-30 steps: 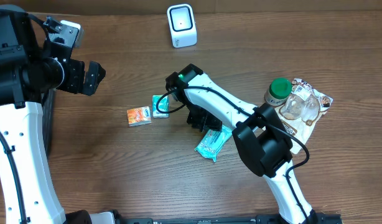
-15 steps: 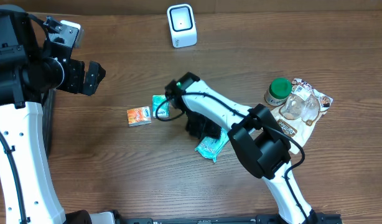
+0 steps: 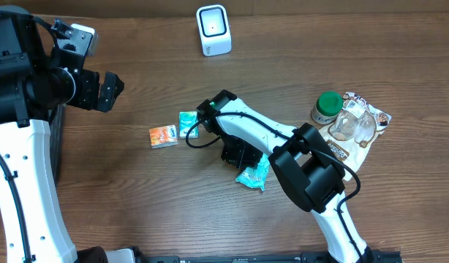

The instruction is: Scan the item barcode

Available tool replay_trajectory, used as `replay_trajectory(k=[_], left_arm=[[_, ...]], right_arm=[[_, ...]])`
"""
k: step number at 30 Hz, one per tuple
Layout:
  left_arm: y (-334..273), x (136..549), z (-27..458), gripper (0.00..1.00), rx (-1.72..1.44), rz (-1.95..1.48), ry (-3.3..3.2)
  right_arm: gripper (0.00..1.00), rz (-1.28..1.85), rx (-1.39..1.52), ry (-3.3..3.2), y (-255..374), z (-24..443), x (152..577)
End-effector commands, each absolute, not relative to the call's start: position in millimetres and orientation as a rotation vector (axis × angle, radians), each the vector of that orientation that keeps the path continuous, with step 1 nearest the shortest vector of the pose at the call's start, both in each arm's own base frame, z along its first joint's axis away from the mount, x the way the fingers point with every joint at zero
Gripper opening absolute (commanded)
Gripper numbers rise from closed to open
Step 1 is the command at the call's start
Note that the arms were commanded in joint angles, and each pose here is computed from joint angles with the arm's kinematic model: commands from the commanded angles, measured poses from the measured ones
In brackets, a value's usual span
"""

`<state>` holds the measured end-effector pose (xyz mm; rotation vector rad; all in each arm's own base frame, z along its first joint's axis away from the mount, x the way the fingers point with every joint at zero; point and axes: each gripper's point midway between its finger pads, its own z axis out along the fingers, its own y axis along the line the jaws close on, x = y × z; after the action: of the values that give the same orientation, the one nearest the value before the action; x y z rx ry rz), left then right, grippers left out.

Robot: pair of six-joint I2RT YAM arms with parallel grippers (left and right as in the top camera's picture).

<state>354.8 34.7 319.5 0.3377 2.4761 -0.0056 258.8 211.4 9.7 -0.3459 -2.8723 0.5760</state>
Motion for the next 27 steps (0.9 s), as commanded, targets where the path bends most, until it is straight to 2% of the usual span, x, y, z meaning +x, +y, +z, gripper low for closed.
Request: replay_trajectory(k=[1,6,13,18,22,27], left_arm=[[35,355,327,1.0,0.363,0.01,2.451],[35,355,327,1.0,0.363,0.01,2.451],[35,355,327,1.0,0.363,0.01,2.451],[35,355,327,1.0,0.363,0.01,2.451],[35,355,327,1.0,0.363,0.01,2.451],[35,355,327,1.0,0.363,0.01,2.451]], right_arm=[[0.04,0.548,-0.267,-2.878,209,-1,269],[0.04,0.376,-0.109,-2.953,233,33,286],[0.04,-0.414,0.229,-3.103,310,124,305],[0.04,-1.007,0.524,-2.928,362,169,297],[0.04,-1.357,0.624,-2.7,384,163,289],[0.04,-1.478,0.483,-2.59,365,126,292]])
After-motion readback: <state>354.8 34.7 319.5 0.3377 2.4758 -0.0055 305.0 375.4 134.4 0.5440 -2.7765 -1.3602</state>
